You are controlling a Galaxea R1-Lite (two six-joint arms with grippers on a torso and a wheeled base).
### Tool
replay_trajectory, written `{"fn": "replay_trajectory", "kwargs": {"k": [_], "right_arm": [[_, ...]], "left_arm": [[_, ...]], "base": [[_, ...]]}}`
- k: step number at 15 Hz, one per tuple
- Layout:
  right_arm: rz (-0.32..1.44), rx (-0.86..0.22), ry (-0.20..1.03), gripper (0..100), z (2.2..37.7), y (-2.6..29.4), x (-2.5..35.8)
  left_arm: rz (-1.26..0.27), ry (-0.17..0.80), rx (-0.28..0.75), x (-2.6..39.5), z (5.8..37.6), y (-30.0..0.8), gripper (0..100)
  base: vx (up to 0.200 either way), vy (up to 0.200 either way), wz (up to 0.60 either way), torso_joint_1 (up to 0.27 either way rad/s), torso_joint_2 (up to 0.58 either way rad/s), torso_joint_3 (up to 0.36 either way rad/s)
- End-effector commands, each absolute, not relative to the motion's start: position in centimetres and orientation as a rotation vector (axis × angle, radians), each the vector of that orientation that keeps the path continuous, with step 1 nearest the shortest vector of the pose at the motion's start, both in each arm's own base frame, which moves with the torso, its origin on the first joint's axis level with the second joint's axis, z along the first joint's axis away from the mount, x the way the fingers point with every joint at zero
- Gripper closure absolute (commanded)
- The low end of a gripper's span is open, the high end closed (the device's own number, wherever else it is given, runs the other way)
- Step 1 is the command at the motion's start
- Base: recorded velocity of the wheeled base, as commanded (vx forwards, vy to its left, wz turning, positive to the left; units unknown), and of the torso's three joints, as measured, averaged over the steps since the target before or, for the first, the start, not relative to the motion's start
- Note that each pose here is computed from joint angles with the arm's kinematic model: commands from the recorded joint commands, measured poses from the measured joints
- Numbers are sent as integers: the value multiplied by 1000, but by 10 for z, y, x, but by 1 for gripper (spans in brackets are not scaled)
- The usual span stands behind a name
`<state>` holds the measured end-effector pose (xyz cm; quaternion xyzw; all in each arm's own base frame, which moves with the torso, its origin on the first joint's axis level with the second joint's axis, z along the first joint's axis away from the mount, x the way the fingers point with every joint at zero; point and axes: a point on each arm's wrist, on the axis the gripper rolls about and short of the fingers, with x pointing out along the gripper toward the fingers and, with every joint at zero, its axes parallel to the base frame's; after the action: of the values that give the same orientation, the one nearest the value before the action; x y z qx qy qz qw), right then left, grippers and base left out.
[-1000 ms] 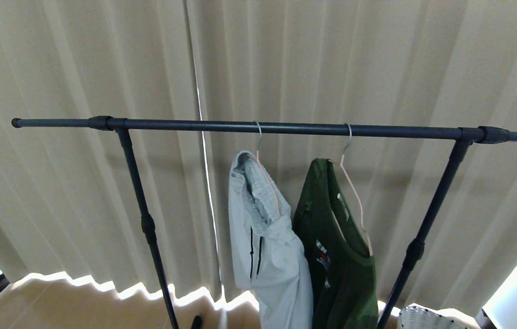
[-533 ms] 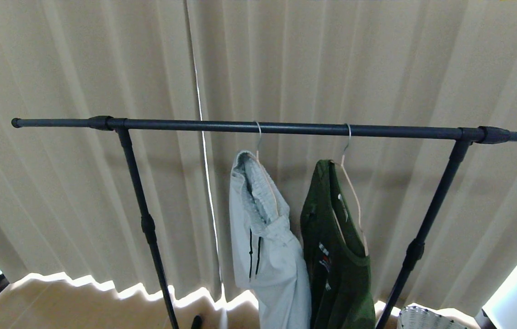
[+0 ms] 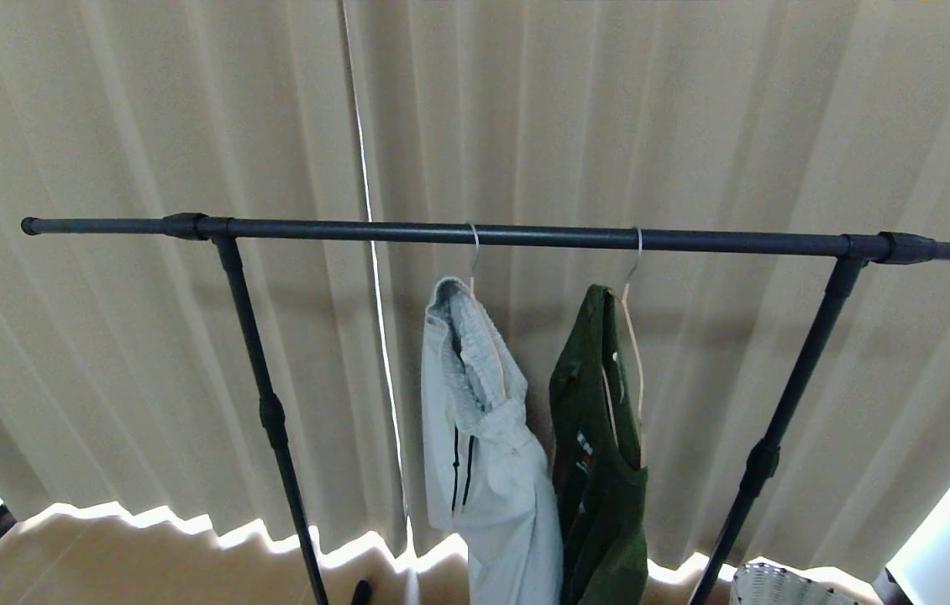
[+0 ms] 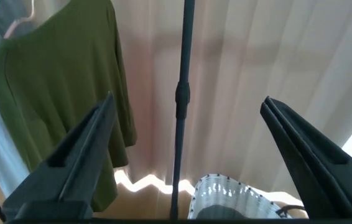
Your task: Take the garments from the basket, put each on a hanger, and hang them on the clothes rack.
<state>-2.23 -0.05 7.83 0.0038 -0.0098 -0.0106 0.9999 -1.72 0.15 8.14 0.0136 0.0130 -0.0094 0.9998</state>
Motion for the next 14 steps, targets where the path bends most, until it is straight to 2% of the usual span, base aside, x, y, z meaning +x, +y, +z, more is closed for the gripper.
{"fn": "replay_trajectory", "kwargs": {"k": [1, 14], "right_arm": [[-20, 6, -26, 0, 78, -1, -23], [-49, 18, -28, 0, 78, -1, -23]], "left_arm": [[-19, 27, 27, -17, 81, 1, 0], [-19, 29, 27, -17, 82, 1, 0]], "base": [[0, 0, 0, 0, 0, 0], [0, 0, 0, 0, 0, 0]]}}
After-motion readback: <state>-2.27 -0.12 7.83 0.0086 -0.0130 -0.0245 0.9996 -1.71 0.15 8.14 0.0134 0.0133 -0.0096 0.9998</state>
